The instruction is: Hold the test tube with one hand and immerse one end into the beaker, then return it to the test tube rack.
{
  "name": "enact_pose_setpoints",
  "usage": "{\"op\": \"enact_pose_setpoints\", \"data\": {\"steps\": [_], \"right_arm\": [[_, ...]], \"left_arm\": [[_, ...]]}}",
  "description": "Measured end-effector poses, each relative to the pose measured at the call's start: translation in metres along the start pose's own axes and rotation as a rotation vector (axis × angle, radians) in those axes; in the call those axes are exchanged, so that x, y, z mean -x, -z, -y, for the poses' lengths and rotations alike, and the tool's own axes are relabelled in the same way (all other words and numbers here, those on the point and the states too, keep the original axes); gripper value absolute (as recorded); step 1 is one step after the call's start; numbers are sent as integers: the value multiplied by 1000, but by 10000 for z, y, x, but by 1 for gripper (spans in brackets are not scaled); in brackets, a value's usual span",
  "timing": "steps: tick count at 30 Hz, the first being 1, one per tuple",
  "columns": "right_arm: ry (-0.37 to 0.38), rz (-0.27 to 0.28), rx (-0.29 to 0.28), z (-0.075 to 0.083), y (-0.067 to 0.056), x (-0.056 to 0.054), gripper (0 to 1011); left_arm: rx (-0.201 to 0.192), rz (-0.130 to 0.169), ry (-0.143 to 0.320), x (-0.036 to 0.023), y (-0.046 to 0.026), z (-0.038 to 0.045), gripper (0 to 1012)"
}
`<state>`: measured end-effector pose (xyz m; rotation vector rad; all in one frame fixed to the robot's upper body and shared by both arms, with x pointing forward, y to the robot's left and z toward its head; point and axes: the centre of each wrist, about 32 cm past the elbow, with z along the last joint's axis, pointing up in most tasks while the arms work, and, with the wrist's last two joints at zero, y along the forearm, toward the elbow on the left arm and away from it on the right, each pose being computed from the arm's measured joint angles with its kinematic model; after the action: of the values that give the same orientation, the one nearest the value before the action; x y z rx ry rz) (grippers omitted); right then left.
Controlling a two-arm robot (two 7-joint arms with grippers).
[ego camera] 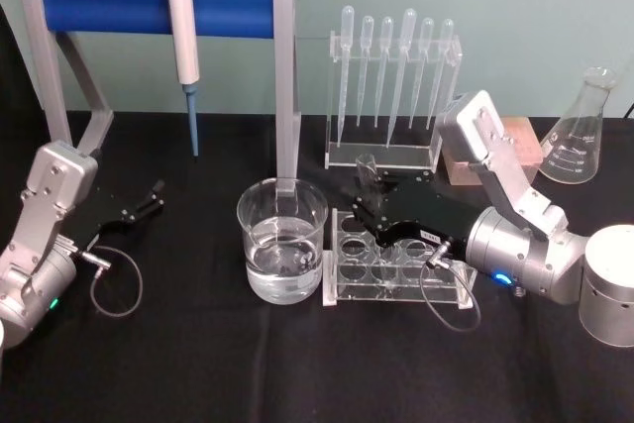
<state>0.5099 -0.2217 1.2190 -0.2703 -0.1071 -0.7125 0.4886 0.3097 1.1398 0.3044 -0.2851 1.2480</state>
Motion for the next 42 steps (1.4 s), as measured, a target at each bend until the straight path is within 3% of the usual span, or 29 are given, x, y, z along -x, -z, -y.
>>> {"op": "enact_pose_setpoints", "data": {"steps": [6, 18, 42], "right_arm": [[13, -13, -36, 49, -42, 15, 224], [83, -67, -218, 272, -346, 93, 224], [93, -72, -227, 282, -362, 109, 224]], "left_arm": [[0, 0, 0, 0, 0, 0, 1000], [0, 0, 0, 0, 0, 0, 1000], [0, 0, 0, 0, 0, 0, 1000]]}}
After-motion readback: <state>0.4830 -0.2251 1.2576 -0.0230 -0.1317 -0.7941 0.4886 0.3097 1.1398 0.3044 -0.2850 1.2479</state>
